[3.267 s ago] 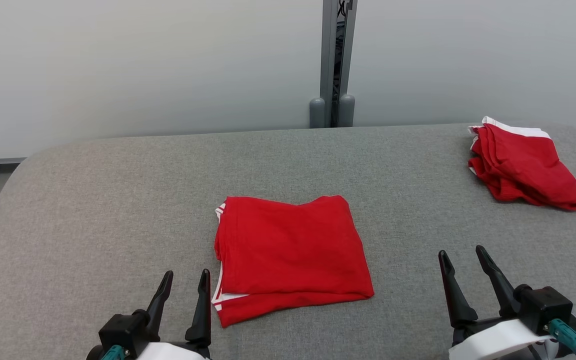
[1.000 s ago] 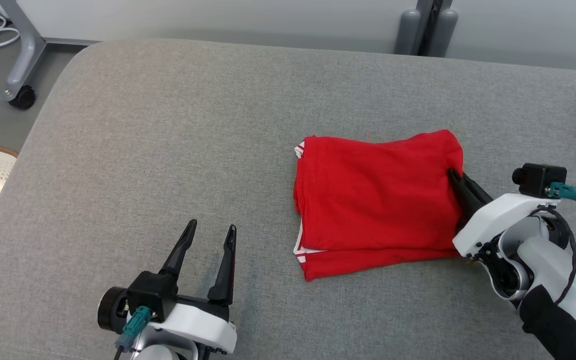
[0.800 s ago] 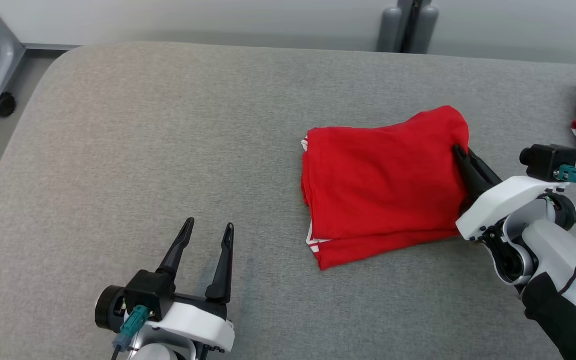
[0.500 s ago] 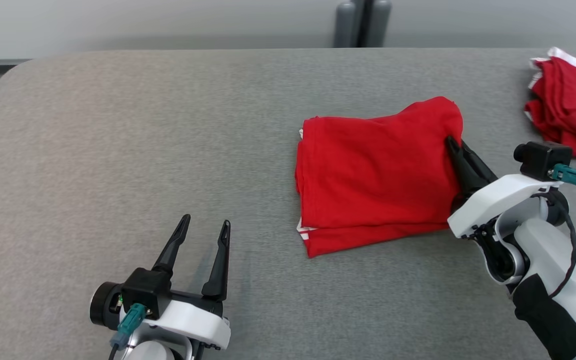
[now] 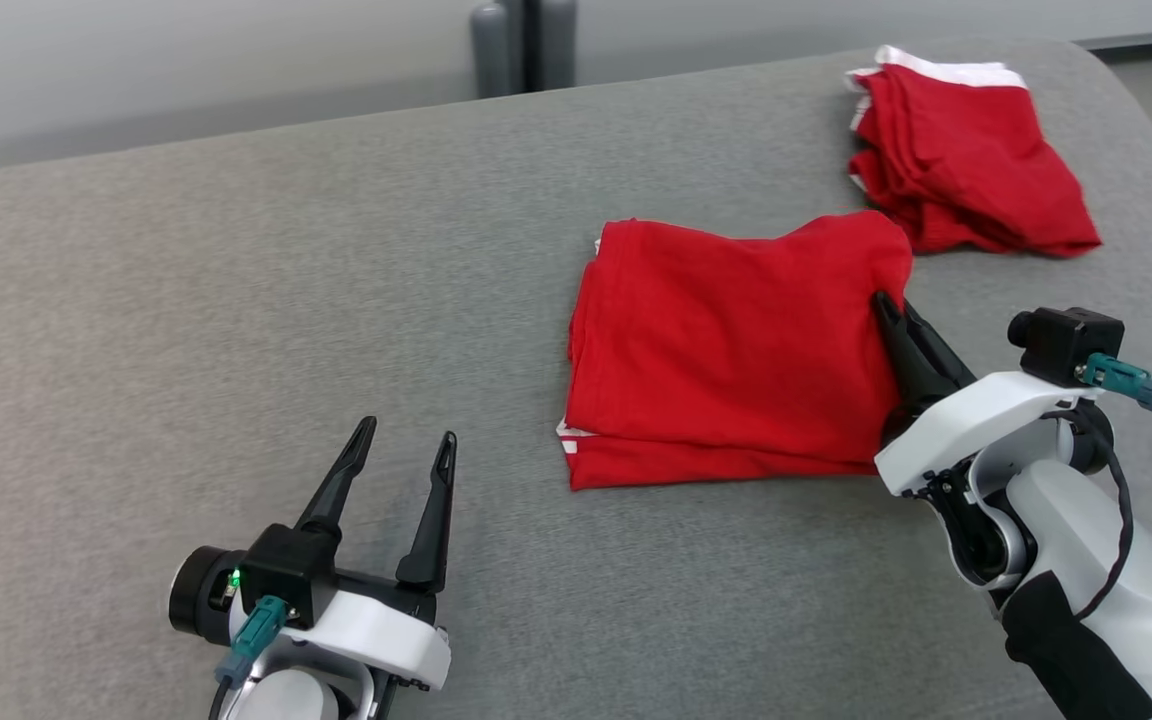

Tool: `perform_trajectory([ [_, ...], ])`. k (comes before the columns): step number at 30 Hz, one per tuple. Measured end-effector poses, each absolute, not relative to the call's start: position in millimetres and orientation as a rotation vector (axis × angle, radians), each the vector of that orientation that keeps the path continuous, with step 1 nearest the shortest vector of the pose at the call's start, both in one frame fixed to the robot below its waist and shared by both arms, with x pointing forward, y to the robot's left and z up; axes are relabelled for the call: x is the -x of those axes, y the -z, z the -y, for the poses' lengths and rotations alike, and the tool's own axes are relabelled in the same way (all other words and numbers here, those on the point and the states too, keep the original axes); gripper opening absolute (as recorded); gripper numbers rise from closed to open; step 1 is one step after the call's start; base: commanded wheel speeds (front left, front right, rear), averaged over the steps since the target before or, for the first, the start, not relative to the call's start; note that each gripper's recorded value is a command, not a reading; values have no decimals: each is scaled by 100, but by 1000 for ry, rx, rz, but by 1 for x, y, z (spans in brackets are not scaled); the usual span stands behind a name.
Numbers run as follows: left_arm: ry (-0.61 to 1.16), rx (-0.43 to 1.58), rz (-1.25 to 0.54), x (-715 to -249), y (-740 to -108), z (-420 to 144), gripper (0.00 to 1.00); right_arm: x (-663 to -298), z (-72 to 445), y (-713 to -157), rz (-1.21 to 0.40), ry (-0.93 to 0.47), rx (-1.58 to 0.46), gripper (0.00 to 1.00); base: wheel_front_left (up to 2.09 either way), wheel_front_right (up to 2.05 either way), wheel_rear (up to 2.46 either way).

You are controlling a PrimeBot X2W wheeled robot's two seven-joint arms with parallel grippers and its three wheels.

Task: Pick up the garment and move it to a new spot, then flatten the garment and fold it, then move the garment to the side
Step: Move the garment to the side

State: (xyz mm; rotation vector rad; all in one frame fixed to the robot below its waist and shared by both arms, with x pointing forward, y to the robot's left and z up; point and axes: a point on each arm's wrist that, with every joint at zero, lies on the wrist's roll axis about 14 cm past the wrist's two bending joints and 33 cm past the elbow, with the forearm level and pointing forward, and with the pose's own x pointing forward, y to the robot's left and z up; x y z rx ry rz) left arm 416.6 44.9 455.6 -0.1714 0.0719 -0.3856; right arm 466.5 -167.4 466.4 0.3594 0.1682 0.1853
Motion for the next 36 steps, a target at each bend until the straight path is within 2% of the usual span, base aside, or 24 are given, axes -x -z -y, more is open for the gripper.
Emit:
perform_trajectory([
  [7,487,170,-84,-419,-451,-13,100,-447,202,-464,-163,-90,-352,0,0,0,0],
  [13,524,165,-74,-423,-452,-3,100,-451,208,-462,-165,-85,-304,0,0,0,0],
  [24,511,197,-11,-438,-468,-11,100,-519,202,-495,-81,-161,-171,0,0,0,0],
  [36,448,190,-55,-456,-439,-33,100,-589,212,-501,-51,-189,-57,0,0,0,0],
])
